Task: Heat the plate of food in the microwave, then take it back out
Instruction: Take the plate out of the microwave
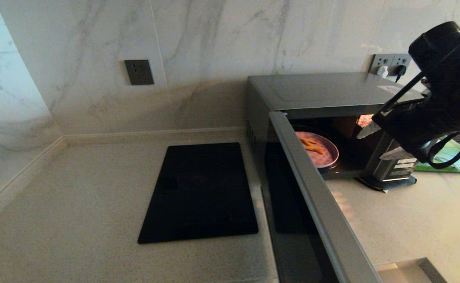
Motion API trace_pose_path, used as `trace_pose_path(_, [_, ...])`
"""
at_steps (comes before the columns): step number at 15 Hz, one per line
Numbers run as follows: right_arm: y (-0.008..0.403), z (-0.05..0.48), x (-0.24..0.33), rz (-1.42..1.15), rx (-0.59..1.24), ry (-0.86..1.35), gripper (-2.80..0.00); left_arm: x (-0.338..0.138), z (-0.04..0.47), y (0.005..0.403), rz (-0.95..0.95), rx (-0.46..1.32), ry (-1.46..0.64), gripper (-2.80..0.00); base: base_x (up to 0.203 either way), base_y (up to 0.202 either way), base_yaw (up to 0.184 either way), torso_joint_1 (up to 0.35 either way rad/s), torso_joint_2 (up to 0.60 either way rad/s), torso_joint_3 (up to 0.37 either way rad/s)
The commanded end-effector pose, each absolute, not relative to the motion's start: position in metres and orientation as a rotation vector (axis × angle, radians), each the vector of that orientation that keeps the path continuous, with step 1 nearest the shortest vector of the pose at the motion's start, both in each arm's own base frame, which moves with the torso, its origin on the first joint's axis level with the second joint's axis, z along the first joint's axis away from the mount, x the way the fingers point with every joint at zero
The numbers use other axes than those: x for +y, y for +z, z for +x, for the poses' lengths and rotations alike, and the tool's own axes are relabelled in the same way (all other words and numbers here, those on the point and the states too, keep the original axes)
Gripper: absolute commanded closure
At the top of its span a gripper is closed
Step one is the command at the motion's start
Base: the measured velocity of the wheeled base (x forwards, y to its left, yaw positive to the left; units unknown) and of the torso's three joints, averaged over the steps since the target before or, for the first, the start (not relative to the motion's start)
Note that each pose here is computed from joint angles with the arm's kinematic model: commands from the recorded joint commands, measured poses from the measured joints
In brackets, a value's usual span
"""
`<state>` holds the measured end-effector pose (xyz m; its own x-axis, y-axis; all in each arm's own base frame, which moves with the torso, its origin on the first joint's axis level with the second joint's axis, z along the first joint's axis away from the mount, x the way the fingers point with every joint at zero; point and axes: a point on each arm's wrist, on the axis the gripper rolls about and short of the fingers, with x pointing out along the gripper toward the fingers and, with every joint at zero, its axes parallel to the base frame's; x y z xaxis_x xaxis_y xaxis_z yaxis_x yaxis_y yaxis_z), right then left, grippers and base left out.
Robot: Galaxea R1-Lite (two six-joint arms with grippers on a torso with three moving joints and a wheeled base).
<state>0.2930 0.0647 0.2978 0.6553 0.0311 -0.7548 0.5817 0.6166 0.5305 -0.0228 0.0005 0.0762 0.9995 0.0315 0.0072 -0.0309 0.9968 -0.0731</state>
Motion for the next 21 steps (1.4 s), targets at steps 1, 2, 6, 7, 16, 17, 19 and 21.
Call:
trace_pose_path(1, [0.267, 0.330, 0.052, 0.918, 0.825, -0.471, -2.80, 0.001, -0.023, 0.076, -0.074, -0.007, 0.032, 0.00, 0.000, 0.000, 0.000, 0.000, 0.00, 0.000])
trace_pose_path(2, [0.256, 0.344, 0.048, 0.944, 0.822, -0.509, -2.80, 0.001, -0.023, 0.076, -0.074, -0.007, 0.032, 0.00, 0.000, 0.000, 0.000, 0.000, 0.00, 0.000])
trace_pose_path(6, [0.217, 0.381, 0.036, 1.015, 0.816, -0.599, -2.80, 0.001, -0.023, 0.076, -0.074, -0.007, 0.032, 0.00, 0.000, 0.000, 0.000, 0.000, 0.00, 0.000])
trace_pose_path(7, [0.219, 0.387, 0.037, 1.040, 0.784, -0.584, -2.80, 0.001, -0.023, 0.076, -0.074, -0.007, 0.032, 0.00, 0.000, 0.000, 0.000, 0.000, 0.00, 0.000])
trace_pose_path(16, [0.193, 0.404, 0.042, 1.033, 0.821, -0.588, -2.80, 0.001, -0.023, 0.076, -0.074, -0.007, 0.032, 0.00, 0.000, 0.000, 0.000, 0.000, 0.00, 0.000])
trace_pose_path(17, [0.190, 0.406, 0.042, 1.032, 0.824, -0.589, -2.80, 0.001, -0.023, 0.076, -0.074, -0.007, 0.032, 0.00, 0.000, 0.000, 0.000, 0.000, 0.00, 0.000])
trace_pose_path(19, [0.185, 0.411, 0.042, 1.035, 0.821, -0.583, -2.80, 0.001, -0.023, 0.076, -0.074, -0.007, 0.032, 0.00, 0.000, 0.000, 0.000, 0.000, 0.00, 0.000])
trace_pose_path(21, [0.183, 0.412, 0.044, 1.050, 0.852, -0.553, -2.80, 0.001, -0.023, 0.076, -0.074, -0.007, 0.032, 0.00, 0.000, 0.000, 0.000, 0.000, 0.00, 0.000])
